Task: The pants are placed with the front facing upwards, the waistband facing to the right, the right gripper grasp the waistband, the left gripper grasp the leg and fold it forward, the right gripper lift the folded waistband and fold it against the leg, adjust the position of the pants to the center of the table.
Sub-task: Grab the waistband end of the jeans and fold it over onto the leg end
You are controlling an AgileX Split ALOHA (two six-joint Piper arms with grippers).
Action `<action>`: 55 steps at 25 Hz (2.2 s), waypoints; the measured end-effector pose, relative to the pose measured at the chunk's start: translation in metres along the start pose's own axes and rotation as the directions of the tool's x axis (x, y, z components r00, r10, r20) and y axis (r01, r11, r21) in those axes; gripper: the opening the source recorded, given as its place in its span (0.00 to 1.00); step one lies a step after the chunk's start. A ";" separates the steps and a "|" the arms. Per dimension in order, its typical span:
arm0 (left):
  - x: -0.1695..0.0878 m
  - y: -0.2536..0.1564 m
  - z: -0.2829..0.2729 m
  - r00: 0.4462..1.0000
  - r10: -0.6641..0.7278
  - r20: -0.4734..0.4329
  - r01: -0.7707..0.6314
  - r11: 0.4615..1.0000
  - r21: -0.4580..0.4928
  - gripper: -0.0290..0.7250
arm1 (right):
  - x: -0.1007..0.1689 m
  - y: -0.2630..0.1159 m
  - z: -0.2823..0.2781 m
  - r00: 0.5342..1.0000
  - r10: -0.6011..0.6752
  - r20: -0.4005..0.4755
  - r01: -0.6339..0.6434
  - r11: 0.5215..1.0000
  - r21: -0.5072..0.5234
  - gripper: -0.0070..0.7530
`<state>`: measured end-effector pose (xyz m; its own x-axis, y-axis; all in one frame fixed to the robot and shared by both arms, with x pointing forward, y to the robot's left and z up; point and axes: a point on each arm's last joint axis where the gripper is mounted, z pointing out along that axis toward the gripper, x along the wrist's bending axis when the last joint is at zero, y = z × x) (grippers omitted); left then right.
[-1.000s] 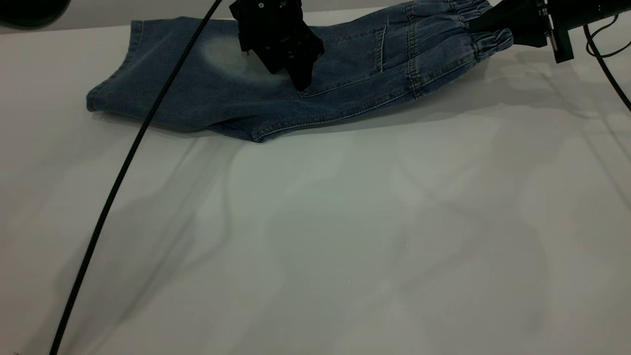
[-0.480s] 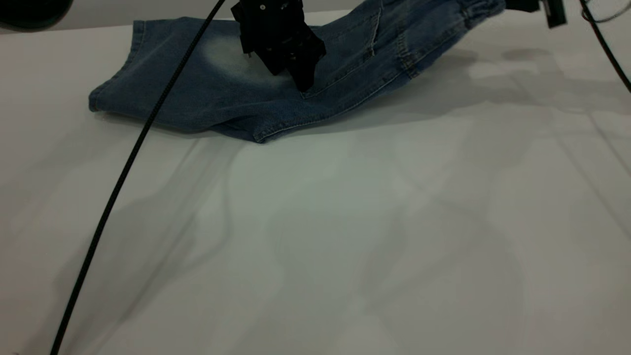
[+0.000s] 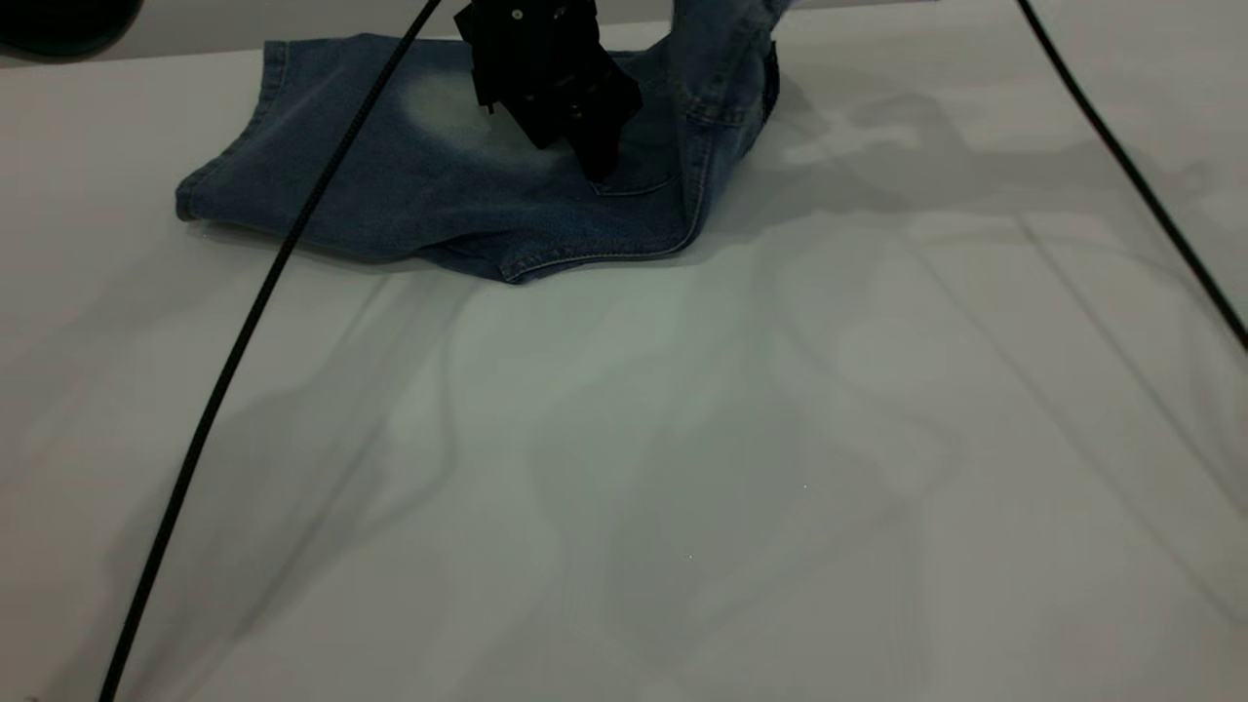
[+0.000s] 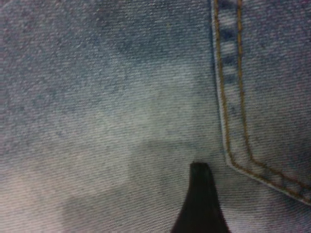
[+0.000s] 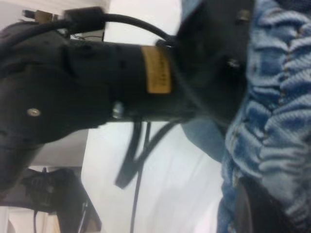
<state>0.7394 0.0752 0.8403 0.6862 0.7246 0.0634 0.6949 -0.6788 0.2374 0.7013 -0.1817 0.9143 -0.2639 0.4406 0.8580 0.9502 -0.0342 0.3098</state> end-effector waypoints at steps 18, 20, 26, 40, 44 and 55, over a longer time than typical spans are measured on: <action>0.026 0.012 -0.050 0.993 -0.015 -0.117 0.011 0.999 -0.032 0.69 | -0.004 0.001 -0.001 0.999 -0.002 0.041 0.002 1.000 -0.004 0.07; 0.033 0.009 -0.052 0.990 -0.062 -0.130 0.058 0.998 -0.032 0.69 | -0.004 0.001 -0.001 0.999 -0.003 0.046 0.003 1.000 -0.007 0.07; 0.047 0.006 -0.062 0.977 -0.175 -0.125 0.168 0.984 -0.065 0.69 | -0.005 0.001 -0.001 0.999 0.000 0.050 0.000 1.000 -0.006 0.08; 0.051 0.007 -0.072 0.948 -0.294 -0.120 0.284 0.954 -0.097 0.69 | -0.007 -0.001 -0.001 0.997 0.005 0.071 -0.006 1.000 0.013 0.08; 0.051 0.011 -0.090 0.948 -0.296 -0.117 0.281 0.951 -0.128 0.69 | -0.007 -0.001 -0.001 0.998 0.010 0.069 -0.010 1.000 0.011 0.08; 0.044 -0.015 -0.122 0.958 -0.255 -0.132 0.256 0.967 -0.011 0.69 | -0.006 -0.001 -0.001 0.998 0.011 0.065 -0.011 1.000 0.012 0.09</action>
<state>0.7331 0.1317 0.9580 0.4516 0.8830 0.1280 0.8451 -0.4693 0.2562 0.7018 -0.1852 0.9091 -0.2424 0.4976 0.8328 0.9551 -0.0281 0.2948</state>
